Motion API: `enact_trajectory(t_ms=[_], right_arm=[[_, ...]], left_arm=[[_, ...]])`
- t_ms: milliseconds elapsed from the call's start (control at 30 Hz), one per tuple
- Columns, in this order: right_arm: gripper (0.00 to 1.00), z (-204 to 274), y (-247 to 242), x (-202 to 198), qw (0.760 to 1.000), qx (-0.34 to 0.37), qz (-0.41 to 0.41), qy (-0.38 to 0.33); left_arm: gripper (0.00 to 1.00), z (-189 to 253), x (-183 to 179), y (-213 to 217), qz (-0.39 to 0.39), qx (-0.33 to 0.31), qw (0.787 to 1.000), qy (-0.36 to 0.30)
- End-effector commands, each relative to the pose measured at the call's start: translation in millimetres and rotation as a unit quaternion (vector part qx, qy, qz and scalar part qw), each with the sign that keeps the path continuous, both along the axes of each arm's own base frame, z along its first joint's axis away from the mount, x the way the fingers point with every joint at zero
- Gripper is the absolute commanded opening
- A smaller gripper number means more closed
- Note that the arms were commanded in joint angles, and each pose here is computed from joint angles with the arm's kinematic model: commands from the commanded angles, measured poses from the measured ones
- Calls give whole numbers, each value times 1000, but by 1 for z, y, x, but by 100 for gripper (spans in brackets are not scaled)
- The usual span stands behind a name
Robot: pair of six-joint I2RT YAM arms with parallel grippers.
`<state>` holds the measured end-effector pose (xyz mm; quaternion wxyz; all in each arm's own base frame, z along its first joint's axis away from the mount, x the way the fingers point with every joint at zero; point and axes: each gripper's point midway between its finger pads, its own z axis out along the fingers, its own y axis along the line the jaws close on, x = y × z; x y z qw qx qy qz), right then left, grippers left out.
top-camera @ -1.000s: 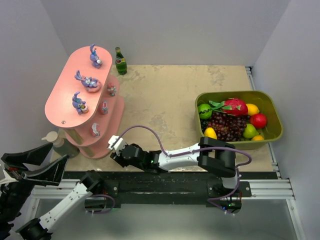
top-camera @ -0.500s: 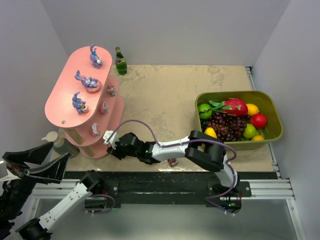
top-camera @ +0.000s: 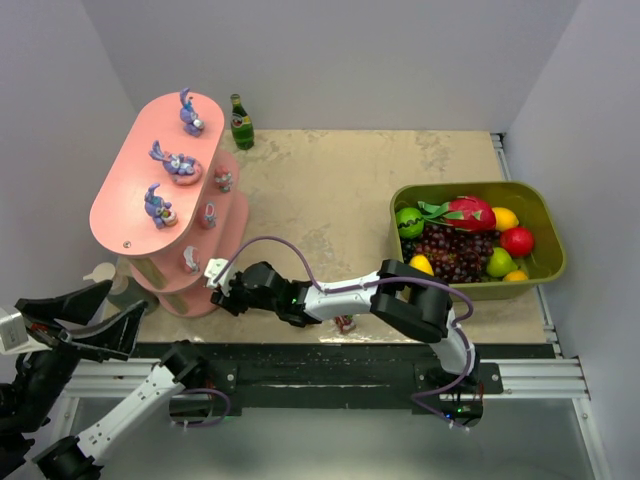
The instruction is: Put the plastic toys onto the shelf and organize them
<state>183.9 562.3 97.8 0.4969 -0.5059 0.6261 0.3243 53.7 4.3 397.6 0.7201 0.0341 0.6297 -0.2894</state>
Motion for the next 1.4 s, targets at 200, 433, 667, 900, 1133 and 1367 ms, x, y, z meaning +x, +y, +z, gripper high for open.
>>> enact_trajectory(t_ms=[200, 433, 667, 900, 1133, 1367], right_arm=[[21, 46, 31, 4, 996, 77, 21, -37], [22, 38, 39, 10, 996, 73, 21, -45], [25, 30, 44, 14, 996, 71, 21, -44], [32, 22, 45, 16, 996, 72, 18, -48], [38, 20, 42, 19, 995, 81, 7, -55], [49, 23, 41, 23, 994, 87, -8, -62]], left_arm=[[100, 6, 8, -3, 9, 14, 1000, -2], [100, 6, 8, -1, 13, 15, 1000, -4], [100, 6, 7, 1, 17, 18, 1000, -2], [100, 6, 6, 3, 19, 19, 1000, -3], [99, 4, 6, 3, 20, 20, 1000, -1], [100, 4, 6, 4, 23, 20, 1000, 0]])
